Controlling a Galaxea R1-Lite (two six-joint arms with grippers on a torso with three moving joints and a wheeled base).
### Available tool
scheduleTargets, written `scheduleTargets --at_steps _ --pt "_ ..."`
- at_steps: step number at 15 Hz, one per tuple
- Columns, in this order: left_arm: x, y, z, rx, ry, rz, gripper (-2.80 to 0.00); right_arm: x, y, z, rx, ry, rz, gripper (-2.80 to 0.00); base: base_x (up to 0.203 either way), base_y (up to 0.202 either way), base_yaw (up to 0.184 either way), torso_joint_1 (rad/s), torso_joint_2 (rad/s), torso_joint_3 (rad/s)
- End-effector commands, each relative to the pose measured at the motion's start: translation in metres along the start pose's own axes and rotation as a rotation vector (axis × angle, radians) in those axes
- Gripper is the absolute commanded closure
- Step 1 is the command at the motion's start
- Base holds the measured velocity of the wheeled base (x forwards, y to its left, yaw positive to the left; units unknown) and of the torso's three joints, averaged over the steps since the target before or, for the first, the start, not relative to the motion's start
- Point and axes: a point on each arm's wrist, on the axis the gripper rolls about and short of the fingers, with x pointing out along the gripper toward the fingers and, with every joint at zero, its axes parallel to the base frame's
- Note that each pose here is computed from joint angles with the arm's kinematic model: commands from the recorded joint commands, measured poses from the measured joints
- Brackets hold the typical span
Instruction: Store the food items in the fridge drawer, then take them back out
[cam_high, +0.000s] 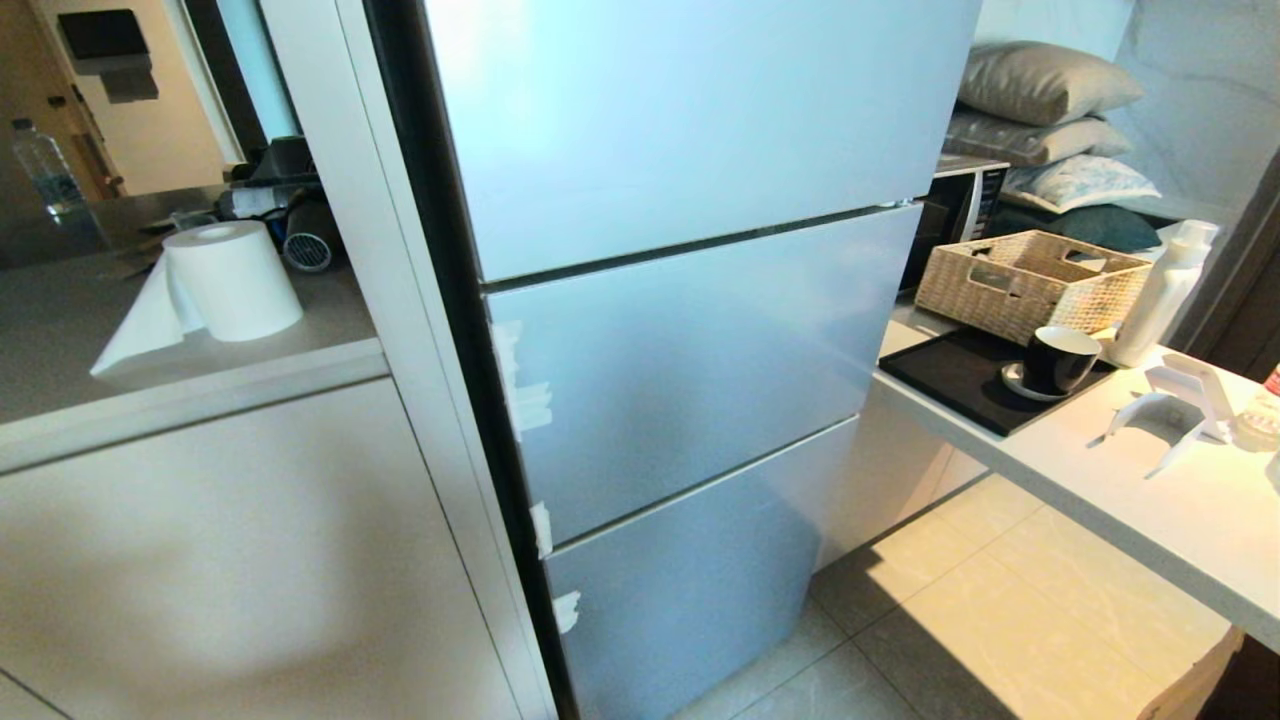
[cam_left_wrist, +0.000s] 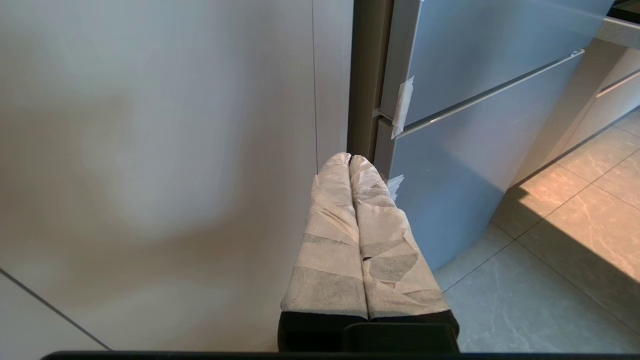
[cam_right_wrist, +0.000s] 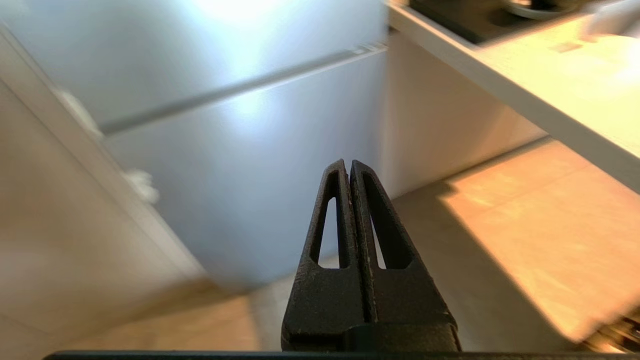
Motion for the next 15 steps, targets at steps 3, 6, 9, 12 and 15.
scheduleTargets --at_steps 3,6,9,12,15 --pt "0.0001 0.0 0.0001 -0.001 0.0 -0.001 0.0 -0.0119 -0.0026 -0.0268 -0.098 -0.025 -0.134 0.0 0.0 0.0 0.0 0.0 0.0 0.0" --pt "0.0001 0.0 0.0001 -0.001 0.001 -0.001 0.0 -0.0119 -0.0026 -0.0268 -0.056 -0.028 -0.131 0.0 0.0 0.0 0.0 0.0 0.0 0.0" --pt "0.0001 0.0 -0.0001 -0.001 0.002 -0.001 0.0 -0.0119 -0.0026 -0.0268 -0.054 -0.028 -0.131 0.0 0.0 0.0 0.0 0.0 0.0 0.0" --pt "0.0001 0.0 0.0001 -0.001 0.0 -0.001 0.0 -0.0116 -0.0025 -0.0275 -0.091 -0.025 -0.124 0.0 0.0 0.0 0.0 0.0 0.0 0.0" --pt "0.0 0.0 0.0004 -0.001 -0.001 -0.001 0.0 -0.0116 -0.0024 -0.0274 -0.109 -0.024 -0.121 0.0 0.0 0.0 0.0 0.0 0.0 0.0"
